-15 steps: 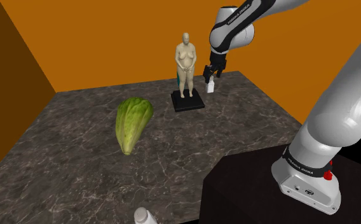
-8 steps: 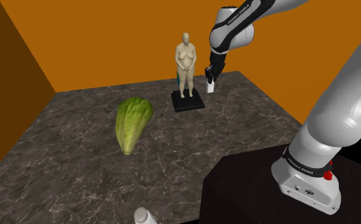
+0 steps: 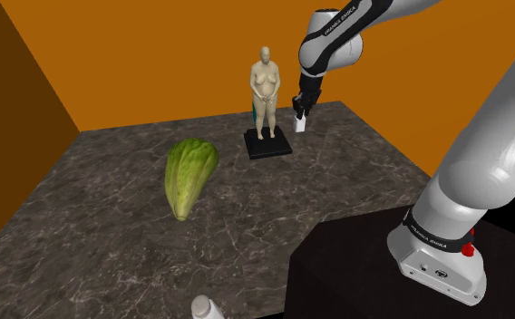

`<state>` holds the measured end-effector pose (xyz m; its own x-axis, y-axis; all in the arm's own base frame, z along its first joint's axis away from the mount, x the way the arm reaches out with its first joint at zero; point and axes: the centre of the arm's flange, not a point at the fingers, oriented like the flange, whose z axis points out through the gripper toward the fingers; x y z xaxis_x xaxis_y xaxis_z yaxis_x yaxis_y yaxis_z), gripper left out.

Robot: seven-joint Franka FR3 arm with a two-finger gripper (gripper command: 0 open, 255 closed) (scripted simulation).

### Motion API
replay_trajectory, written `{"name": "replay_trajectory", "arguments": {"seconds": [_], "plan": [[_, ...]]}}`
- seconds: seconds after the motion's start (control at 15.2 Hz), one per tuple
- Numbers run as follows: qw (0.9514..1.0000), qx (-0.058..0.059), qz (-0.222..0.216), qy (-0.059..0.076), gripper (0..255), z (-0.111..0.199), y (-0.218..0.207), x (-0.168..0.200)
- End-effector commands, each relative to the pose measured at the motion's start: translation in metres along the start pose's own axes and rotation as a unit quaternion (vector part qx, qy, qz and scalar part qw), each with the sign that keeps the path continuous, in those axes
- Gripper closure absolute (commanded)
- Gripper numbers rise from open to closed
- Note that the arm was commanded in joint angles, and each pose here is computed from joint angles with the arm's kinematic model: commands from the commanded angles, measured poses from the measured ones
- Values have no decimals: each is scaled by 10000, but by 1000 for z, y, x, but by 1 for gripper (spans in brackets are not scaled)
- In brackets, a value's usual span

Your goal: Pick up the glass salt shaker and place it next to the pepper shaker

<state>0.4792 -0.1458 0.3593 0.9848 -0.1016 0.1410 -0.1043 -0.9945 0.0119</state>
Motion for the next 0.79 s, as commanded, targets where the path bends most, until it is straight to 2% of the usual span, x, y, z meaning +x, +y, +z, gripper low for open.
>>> {"name": "replay_trajectory", "arguments": {"seconds": [0.0,0.73], "plan": [[10000,0,0,-1,255,-5,0,1],[10000,0,0,-1,255,-63,1,9]]}}
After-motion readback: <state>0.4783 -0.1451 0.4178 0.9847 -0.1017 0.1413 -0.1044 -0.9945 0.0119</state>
